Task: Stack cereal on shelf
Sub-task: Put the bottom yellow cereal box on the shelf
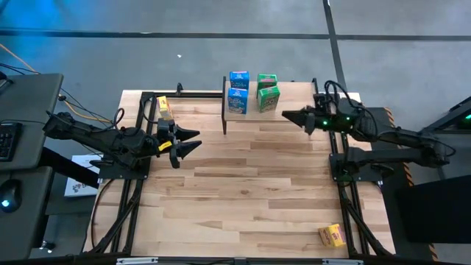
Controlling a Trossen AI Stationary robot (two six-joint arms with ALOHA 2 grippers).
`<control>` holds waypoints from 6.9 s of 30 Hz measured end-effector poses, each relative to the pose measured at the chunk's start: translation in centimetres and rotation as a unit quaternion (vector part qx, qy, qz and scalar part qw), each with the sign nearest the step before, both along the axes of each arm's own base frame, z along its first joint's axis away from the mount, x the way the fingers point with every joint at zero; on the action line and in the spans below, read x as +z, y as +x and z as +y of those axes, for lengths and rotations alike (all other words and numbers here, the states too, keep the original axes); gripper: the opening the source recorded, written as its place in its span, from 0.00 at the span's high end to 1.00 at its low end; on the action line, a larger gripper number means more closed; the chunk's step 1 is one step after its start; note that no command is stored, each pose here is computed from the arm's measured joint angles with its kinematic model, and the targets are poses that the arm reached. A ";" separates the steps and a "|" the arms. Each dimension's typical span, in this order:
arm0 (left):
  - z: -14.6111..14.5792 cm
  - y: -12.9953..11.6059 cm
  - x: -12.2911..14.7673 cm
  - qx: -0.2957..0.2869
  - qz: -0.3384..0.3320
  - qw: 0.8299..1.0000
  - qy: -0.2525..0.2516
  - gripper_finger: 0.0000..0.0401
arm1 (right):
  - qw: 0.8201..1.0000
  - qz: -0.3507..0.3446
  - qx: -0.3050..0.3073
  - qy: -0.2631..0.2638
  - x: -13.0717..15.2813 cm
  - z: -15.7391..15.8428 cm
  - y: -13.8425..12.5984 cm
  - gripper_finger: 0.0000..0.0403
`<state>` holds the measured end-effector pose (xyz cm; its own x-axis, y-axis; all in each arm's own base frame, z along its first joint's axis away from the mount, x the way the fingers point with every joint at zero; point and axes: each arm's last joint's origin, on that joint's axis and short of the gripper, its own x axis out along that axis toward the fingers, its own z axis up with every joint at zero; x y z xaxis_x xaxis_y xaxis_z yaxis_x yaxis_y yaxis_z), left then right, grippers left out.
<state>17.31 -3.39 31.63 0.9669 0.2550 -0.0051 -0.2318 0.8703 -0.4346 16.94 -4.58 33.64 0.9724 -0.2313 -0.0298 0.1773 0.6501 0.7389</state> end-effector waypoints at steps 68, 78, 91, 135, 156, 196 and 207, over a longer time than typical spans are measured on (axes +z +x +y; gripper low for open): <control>0.0 0.0 0.0 0.000 0.002 1.000 0.006 0.45 | 0.611 0.715 -0.015 0.338 -8.9 27.9 -1.5 0.08; 0.0 0.0 -0.3 -0.001 0.018 1.000 0.010 0.45 | 0.591 0.745 -0.023 0.308 -11.2 29.0 -1.0 0.09; 0.0 0.0 -0.5 -0.001 0.027 1.000 0.012 0.45 | 0.588 0.751 -0.036 0.298 -11.5 28.9 -1.0 0.33; 0.5 0.1 -0.5 0.017 0.027 0.999 0.012 0.45 | 0.928 0.308 0.031 0.207 3.7 9.2 -2.1 0.65; 0.5 0.1 -0.4 0.017 0.019 1.000 -0.003 0.45 | 0.861 0.452 -0.226 0.053 13.0 -2.6 -2.1 0.65; 0.5 0.1 -0.4 0.017 0.020 1.000 -0.003 0.45 | 0.772 0.592 -0.126 0.192 4.5 -16.3 3.8 0.65; 0.5 0.1 -0.5 0.016 0.022 1.000 -0.002 0.45 | 0.763 0.604 -0.145 0.180 4.5 -16.4 3.7 0.65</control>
<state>17.39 -2.86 31.17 0.9573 0.2852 -0.0484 -0.2779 0.8605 -0.4271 20.64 -20.96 38.14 0.0953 -0.1970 -0.9758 0.9676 0.2487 0.0443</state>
